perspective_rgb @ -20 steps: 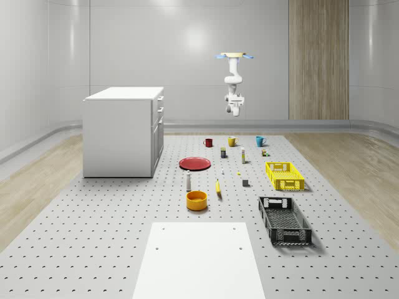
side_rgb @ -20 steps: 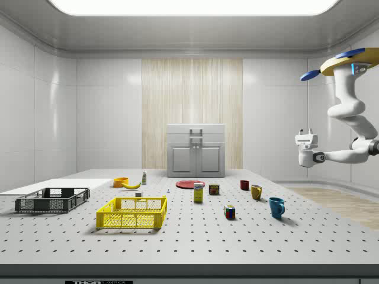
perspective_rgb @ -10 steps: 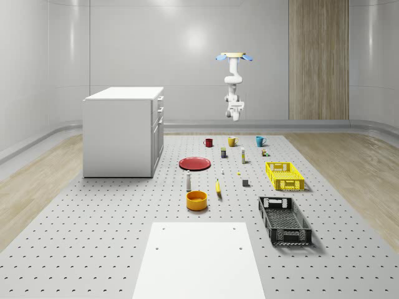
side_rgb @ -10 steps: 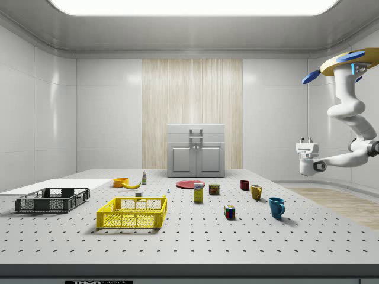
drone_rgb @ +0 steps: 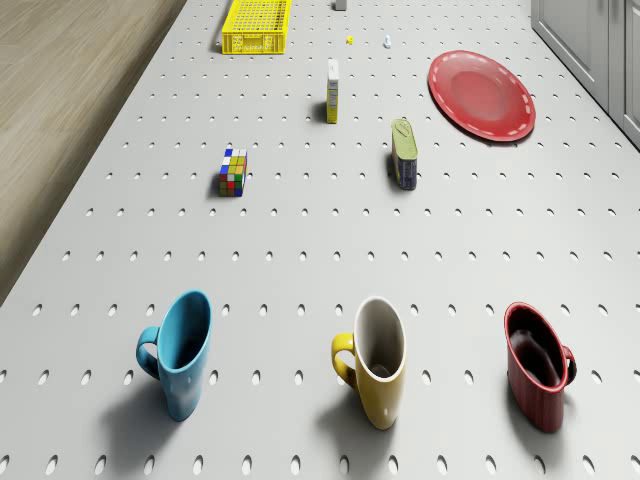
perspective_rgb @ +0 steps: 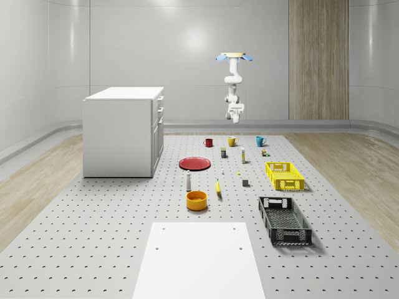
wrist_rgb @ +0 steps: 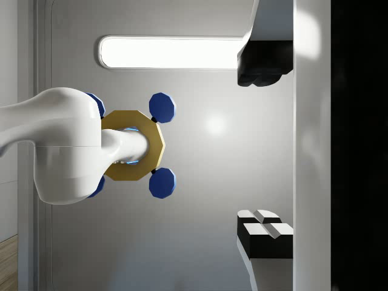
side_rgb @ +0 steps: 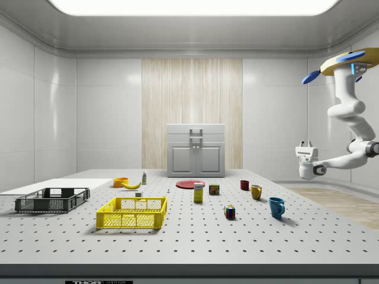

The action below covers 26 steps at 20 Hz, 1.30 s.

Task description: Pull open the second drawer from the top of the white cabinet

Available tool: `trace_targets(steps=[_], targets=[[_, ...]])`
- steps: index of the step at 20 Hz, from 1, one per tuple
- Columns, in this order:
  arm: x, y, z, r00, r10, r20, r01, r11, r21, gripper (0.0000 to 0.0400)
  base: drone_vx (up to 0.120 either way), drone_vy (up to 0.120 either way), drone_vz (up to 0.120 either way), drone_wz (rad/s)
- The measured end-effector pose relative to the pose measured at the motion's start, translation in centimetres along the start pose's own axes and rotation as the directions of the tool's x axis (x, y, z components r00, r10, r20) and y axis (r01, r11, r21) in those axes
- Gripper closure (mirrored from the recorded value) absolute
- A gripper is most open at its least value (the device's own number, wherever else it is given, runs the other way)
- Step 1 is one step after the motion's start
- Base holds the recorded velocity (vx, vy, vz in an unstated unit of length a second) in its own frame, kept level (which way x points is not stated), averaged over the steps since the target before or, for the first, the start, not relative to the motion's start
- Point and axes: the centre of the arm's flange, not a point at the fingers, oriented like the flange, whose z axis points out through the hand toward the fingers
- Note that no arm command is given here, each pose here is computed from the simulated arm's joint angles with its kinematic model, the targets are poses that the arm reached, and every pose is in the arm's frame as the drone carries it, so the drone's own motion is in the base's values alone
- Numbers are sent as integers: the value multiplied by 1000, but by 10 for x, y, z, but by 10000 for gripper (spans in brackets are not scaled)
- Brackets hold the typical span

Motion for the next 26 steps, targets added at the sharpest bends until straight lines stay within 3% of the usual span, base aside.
trace_targets(steps=[4,5,6,9,12,18,22,26], targets=[[0,0,-2,1000,0,-2,0,1000,2,100,0,0,0,0],[6,6,-2,998,1,63,-6,998,66,99,0,0,0,0],[17,17,1,984,-12,180,-21,983,180,97,0,0,0,0],[46,46,23,874,-117,471,-131,878,461,93,0,0,0,0],[61,61,48,743,-245,622,-260,751,607,94,107,-120,0,0],[70,69,79,583,-404,705,-418,595,686,98,120,-120,113,0],[70,70,88,537,-449,714,-463,551,695,99,120,-120,110,0],[71,70,93,514,-472,716,-485,529,696,100,120,-120,0,0]])
